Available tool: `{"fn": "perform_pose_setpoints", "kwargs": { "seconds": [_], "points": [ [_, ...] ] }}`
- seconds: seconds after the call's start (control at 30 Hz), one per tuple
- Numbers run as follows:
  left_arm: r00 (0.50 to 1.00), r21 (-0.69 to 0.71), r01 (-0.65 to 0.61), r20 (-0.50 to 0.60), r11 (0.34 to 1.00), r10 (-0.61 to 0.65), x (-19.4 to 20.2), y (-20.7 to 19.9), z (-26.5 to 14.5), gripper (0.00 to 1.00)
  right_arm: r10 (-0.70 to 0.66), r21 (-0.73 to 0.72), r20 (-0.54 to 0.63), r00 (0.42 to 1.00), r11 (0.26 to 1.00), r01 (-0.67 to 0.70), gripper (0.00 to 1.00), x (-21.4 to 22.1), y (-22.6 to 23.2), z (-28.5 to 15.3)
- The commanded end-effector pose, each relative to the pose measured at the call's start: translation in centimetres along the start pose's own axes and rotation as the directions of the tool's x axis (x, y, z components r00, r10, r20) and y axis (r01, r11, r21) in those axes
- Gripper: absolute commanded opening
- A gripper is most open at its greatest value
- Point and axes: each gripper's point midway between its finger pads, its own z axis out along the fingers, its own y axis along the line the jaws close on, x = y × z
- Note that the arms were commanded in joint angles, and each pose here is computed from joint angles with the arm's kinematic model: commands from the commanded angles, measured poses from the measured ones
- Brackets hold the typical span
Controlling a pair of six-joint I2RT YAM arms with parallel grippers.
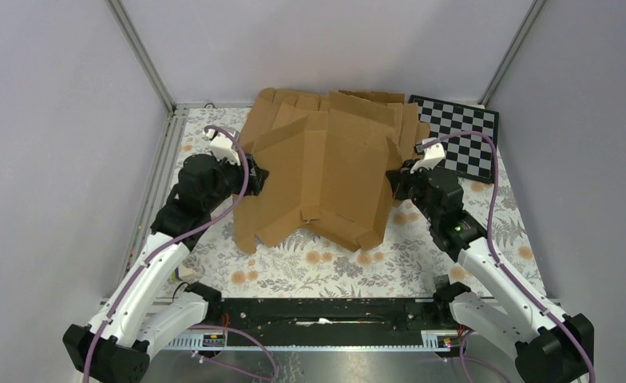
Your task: Fold the paper box
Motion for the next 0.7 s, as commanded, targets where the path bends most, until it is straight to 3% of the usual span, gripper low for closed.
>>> {"fn": "perform_pose_setpoints", "kwargs": {
  "seconds": [0.0,0.13,0.23,0.43,0.53,0.67],
  "points": [
    [0.996,0.136,-0.024,0.086,0.990,0.012,-3.8,-2.5,-0.8,0.49,-0.020,-0.043,0.037,0.999,0.999,0.021,0.00,-1.3,0.9,0.0],
    [0.996,0.141,-0.010,0.091,0.990,-0.003,-4.3,-2.6,-0.9,0.18,-0.011,-0.043,0.030,0.999,0.999,0.012,0.00,-1.1,1.0,0.1],
    [0.994,0.187,-0.023,0.107,0.982,0.003,-4.6,-3.5,-1.6,0.01,0.012,-0.039,0.026,1.000,0.999,-0.011,0.00,-1.3,1.0,0.4],
    [0.980,0.175,-0.034,0.198,0.984,-0.001,-6.4,-3.7,-4.1,0.00,0.163,0.099,0.068,0.984,0.981,-0.169,0.00,-3.7,-0.3,1.3],
    [0.965,0.182,-0.041,0.261,0.982,-0.008,-7.5,-4.0,-5.8,0.00,0.233,0.051,0.095,0.968,0.970,-0.238,0.00,-5.3,1.2,1.6],
    [0.955,0.186,-0.032,0.297,0.982,-0.025,-7.8,-4.2,-7.3,0.00,0.195,-0.001,0.124,0.973,0.980,-0.197,0.00,-6.7,4.7,2.6]
  ]
}}
